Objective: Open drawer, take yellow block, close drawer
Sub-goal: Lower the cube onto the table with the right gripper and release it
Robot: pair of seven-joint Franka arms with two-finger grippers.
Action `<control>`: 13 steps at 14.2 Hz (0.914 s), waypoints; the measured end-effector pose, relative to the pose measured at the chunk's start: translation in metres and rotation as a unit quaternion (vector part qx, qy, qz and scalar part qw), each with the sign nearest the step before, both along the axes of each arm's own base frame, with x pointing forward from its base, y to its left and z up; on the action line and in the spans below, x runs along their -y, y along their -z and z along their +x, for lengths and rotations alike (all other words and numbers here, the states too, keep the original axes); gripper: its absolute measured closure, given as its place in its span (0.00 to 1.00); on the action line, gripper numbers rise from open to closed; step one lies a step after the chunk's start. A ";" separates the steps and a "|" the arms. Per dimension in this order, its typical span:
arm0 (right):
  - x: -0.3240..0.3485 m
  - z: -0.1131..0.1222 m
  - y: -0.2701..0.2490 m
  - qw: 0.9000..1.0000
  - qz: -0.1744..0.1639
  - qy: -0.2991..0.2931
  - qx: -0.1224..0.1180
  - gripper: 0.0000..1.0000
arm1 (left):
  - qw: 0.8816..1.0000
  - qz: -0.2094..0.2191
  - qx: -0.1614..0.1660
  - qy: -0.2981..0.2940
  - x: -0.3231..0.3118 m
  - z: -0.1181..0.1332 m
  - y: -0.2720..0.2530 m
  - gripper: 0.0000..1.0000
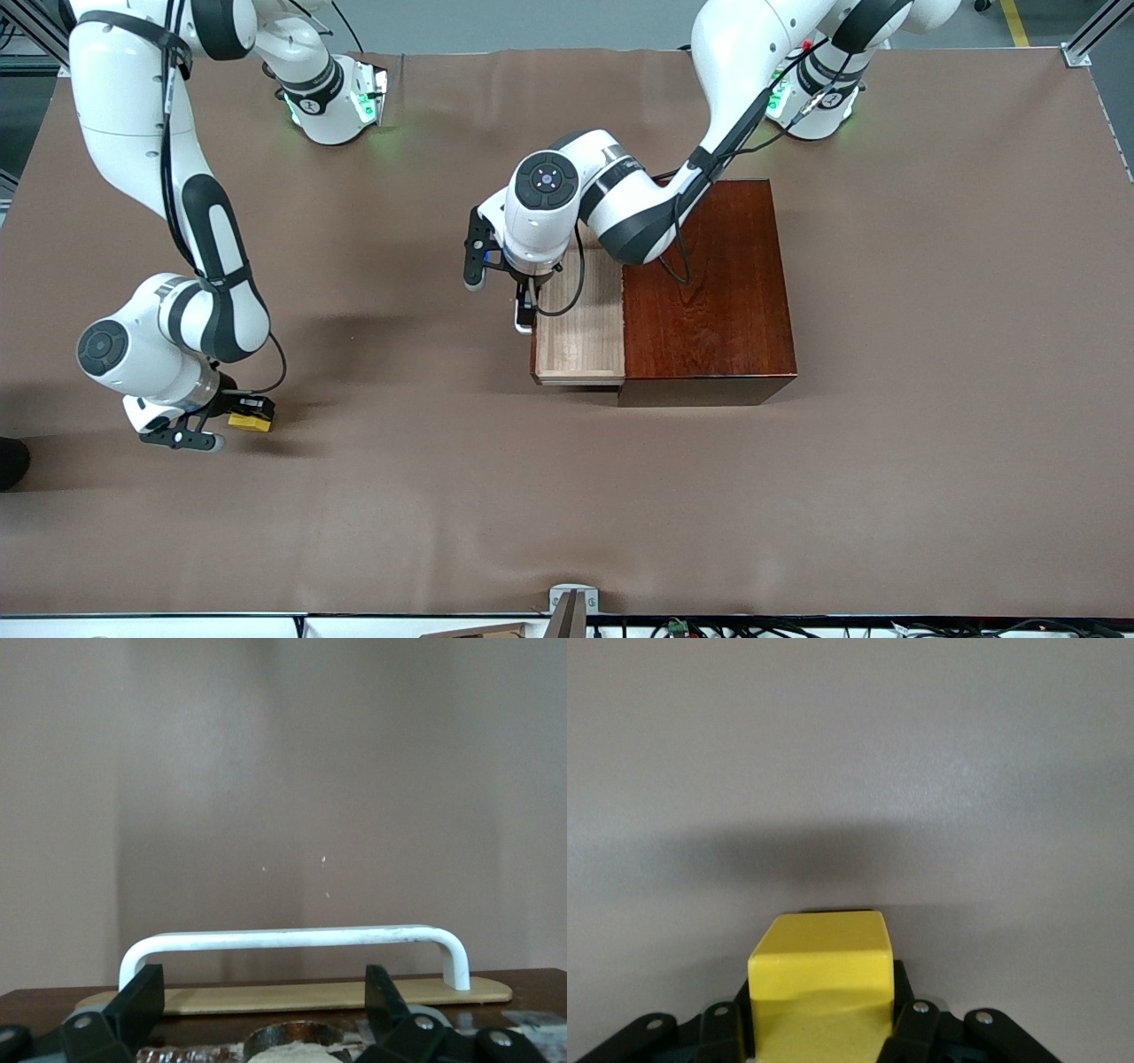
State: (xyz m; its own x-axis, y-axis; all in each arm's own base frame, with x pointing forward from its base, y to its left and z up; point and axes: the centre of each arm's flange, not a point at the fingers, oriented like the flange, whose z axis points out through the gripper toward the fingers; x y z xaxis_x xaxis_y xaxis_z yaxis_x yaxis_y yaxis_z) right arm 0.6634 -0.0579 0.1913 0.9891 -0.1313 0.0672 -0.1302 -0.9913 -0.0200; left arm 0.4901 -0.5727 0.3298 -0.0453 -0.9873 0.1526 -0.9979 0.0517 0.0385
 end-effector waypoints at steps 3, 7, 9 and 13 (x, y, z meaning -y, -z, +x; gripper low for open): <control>0.001 0.005 0.002 1.000 -0.002 0.000 0.003 0.44 | 0.999 0.034 0.006 0.005 -0.014 0.005 -0.012 0.00; 0.002 0.005 0.005 1.000 0.005 0.010 0.003 0.44 | 0.998 0.063 0.017 0.012 -0.023 0.007 -0.022 0.00; 0.002 0.005 0.006 1.000 0.009 0.014 0.004 0.29 | 0.998 0.063 0.017 0.012 -0.023 0.008 -0.022 0.00; 0.002 0.008 0.001 1.000 0.009 0.014 0.009 0.00 | 0.998 0.064 0.018 0.010 -0.023 0.008 -0.022 0.00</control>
State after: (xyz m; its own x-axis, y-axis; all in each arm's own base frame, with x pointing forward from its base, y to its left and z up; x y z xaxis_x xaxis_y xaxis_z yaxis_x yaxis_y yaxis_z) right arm 0.6718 -0.0594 0.1898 0.9837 -0.1595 0.0826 -0.1565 -0.9868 -0.0413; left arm 0.4977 -0.5496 0.3515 -0.0684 -0.9974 0.0240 -0.9976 0.0687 0.0111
